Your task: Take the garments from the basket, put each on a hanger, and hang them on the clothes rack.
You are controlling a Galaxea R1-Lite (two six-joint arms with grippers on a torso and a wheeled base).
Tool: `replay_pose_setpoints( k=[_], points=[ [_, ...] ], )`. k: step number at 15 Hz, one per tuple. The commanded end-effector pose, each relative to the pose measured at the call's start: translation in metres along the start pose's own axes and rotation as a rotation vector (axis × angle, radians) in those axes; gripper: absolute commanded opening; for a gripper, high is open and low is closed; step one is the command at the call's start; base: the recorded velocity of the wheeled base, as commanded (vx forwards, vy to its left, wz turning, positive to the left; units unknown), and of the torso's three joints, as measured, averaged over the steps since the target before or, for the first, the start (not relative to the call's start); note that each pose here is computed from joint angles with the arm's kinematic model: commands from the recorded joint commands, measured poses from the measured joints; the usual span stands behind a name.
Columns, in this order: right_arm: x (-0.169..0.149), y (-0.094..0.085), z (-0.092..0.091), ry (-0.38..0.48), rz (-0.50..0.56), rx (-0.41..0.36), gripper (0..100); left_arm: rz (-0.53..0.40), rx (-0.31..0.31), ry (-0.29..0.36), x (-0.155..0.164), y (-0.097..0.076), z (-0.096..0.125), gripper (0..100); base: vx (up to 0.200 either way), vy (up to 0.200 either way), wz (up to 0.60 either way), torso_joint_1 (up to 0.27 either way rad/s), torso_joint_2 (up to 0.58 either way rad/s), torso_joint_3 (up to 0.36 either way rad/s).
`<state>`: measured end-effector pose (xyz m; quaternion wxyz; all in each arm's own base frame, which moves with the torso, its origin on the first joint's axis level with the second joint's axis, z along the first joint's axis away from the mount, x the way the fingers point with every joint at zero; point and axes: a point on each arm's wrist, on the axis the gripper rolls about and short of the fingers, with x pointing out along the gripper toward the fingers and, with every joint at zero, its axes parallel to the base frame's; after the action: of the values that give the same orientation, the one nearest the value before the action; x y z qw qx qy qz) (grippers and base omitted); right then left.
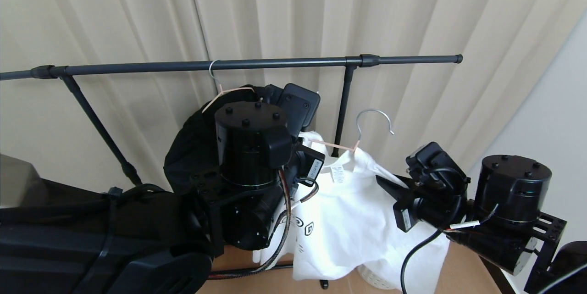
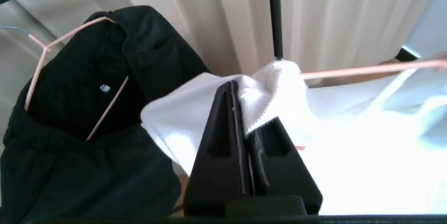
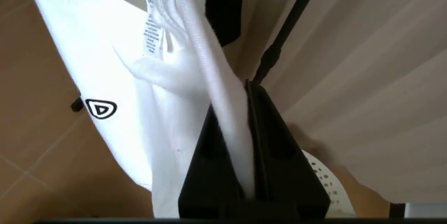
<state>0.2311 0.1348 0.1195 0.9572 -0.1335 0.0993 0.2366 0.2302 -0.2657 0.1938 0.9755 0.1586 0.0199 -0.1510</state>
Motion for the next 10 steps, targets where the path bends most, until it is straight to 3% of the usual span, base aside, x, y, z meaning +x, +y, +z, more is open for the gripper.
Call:
replay_pose_setpoints(
  k=[1, 7, 10],
  points=[
    [0.009, 0.005, -0.009, 0.035, -0.008, -0.006, 0, -0.002, -0.009, -0.015, -0.004, 0.002, 0.005, 0, 0.000, 0.000, 0.00, 0.000, 0.00, 0.000],
    [0.019, 0.016, -0.014, 0.021, -0.006, -0.014, 0, -0.016, -0.025, -0.035, -0.012, 0.001, 0.012, 0, 0.000, 0.000, 0.00, 0.000, 0.00, 0.000],
    [0.023, 0.023, -0.006, -0.004, -0.014, 0.069, 0, -0.016, -0.028, -0.036, -0.011, 0.000, 0.012, 0, 0.000, 0.000, 0.00, 0.000, 0.00, 0.000]
  ],
)
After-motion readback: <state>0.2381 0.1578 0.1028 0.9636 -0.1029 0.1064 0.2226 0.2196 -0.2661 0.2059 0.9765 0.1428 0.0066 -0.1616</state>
